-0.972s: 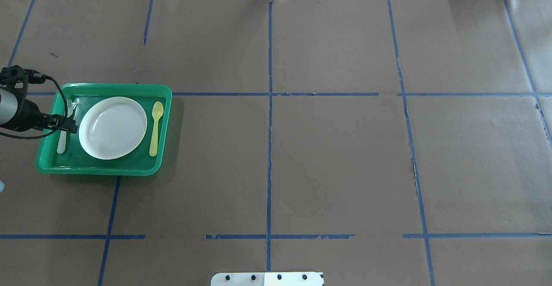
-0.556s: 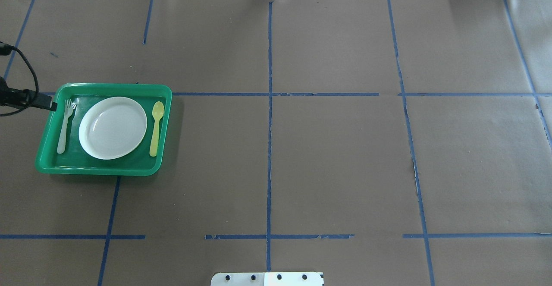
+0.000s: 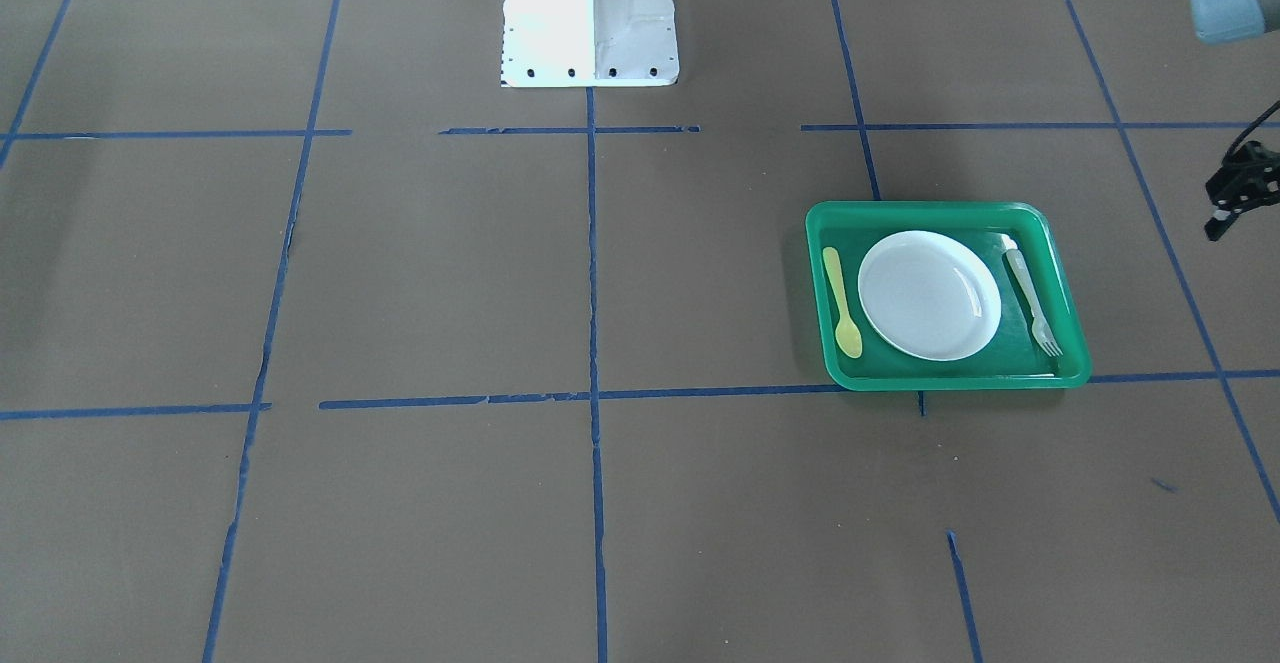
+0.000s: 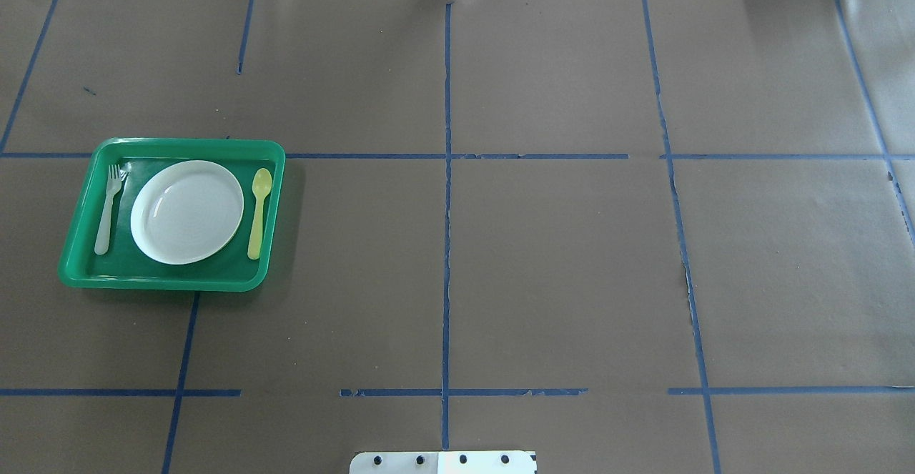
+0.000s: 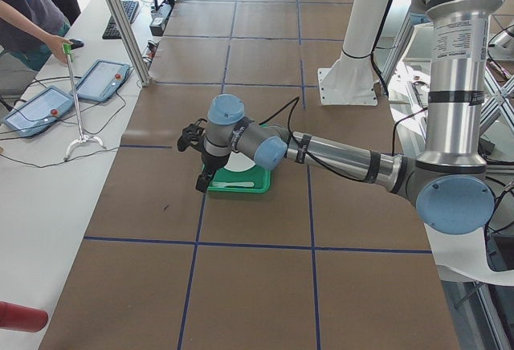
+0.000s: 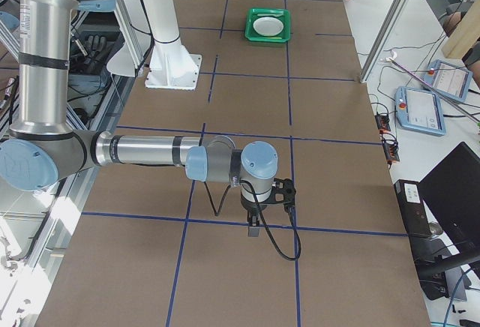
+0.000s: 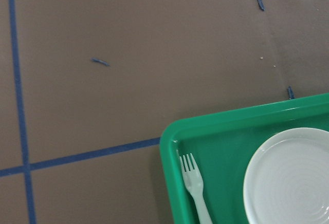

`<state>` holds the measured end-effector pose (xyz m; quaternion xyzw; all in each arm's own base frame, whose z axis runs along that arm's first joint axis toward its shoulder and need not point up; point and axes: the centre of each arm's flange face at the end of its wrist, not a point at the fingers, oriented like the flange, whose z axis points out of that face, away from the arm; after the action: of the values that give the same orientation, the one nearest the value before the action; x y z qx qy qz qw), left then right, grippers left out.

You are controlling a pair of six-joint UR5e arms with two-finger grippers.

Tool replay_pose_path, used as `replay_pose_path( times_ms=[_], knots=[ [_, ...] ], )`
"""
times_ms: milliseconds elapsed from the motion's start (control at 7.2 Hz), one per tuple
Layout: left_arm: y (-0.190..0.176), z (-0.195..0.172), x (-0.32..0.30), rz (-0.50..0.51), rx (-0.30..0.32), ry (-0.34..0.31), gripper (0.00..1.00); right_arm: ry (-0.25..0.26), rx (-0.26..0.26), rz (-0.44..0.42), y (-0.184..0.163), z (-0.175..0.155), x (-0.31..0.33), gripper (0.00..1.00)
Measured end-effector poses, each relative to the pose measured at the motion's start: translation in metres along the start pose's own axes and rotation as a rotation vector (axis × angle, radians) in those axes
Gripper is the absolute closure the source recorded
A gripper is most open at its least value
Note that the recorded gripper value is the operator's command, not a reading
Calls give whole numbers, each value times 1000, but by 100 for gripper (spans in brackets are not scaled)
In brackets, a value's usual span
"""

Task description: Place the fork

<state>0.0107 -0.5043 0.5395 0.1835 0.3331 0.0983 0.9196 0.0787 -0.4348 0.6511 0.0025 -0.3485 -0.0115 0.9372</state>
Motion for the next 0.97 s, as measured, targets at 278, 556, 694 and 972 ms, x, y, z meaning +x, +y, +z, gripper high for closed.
replay_pose_path(
  times_ms=[278, 556, 694, 972],
  knots=[
    [33, 1, -66, -111, -76, -29, 0, 0, 0, 0, 0, 0, 0, 0],
    [98, 16, -98, -223, -159, 68, 0, 0, 0, -1, 0, 0, 0, 0],
    [118, 20, -102, -250, -180, 98, 0, 0, 0, 0, 0, 0, 0, 0],
    [131, 24, -103, -280, -210, 113, 0, 0, 0, 0, 0, 0, 0, 0]
  ],
)
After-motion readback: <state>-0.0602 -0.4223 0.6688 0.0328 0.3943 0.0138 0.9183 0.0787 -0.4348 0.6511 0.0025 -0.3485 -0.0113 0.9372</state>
